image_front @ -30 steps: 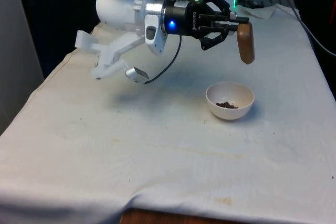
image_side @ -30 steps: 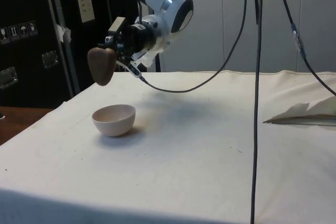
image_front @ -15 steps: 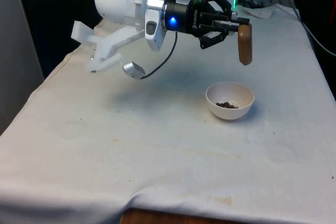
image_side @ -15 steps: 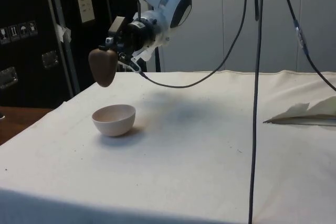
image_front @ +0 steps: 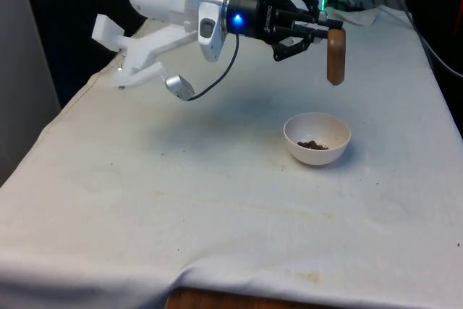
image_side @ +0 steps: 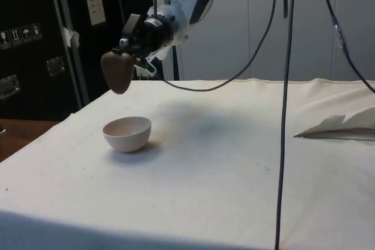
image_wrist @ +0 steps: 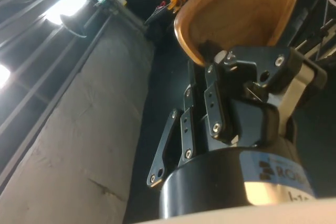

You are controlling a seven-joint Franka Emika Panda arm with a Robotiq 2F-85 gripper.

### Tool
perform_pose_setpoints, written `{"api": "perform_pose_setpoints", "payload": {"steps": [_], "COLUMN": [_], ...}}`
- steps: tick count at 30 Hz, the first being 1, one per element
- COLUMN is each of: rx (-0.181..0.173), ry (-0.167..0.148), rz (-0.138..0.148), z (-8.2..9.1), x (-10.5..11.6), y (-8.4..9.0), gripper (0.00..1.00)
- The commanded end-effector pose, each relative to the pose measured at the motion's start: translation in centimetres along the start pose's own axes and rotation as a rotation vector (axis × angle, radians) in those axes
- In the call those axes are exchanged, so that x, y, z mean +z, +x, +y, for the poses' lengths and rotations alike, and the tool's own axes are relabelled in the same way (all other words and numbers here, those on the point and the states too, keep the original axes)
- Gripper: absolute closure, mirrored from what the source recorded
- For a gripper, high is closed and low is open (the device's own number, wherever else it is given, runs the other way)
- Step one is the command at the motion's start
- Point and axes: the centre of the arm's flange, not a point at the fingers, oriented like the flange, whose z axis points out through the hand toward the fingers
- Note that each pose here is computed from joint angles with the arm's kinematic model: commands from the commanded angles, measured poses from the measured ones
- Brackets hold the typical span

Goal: Pour the coffee beans from the cup into the bowl.

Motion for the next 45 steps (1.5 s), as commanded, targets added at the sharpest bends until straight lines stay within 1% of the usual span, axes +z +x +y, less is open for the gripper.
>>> {"api": "perform_pose_setpoints", "payload": {"steps": [1,4,5,6,13,14,15,18,22,23,24,27,28,32,33,34,35,37,38,42,43,44,45], "rx": [0.0,-0.006,-0.008,-0.007,-0.02,-0.021,-0.019,-0.023,-0.024,-0.029,-0.025,-0.026,-0.027,-0.031,-0.034,-0.031,-0.031,-0.032,-0.034,-0.037,-0.041,-0.038,-0.04], "ry": [-0.02,-0.034,-0.017,-0.038,-0.069,-0.048,-0.073,-0.093,-0.113,-0.094,-0.118,-0.134,-0.146,-0.165,-0.149,-0.171,-0.183,-0.187,-0.199,-0.221,-0.198,-0.227,-0.239], "rz": [-0.001,-0.01,-0.012,-0.013,-0.035,-0.033,-0.037,-0.048,-0.058,-0.055,-0.061,-0.071,-0.077,-0.089,-0.088,-0.092,-0.1,-0.103,-0.11,-0.122,-0.119,-0.127,-0.133], "z": [-0.3,-0.6,-0.4,-0.7,-1.2,-1.1,-1.3,-1.4,-1.4,-1.3,-1.4,-1.3,-1.3,-1.2,-1.1,-1.2,-1.1,-1.1,-1.1,-1.0,-0.9,-1.0,-1.0], "x": [-0.1,-0.1,-0.1,-0.2,-0.4,-0.4,-0.4,-0.4,-0.4,-0.5,-0.3,-0.3,-0.2,-0.1,-0.1,-0.1,-0.1,0.0,0.0,0.0,0.0,0.0,0.0], "y": [0.1,0.1,0.0,0.1,0.1,0.1,0.1,0.1,0.1,0.1,0.1,0.1,0.1,0.1,0.1,0.1,0.1,0.2,0.2,0.2,0.1,0.2,0.2], "gripper": [0.97,0.97,0.97,0.97,0.97,0.97,0.97,0.97,0.97,0.97,0.97,0.97,0.97,0.97,0.97,0.97,0.97,0.97,0.97,0.97,0.97,0.97,0.97]}}
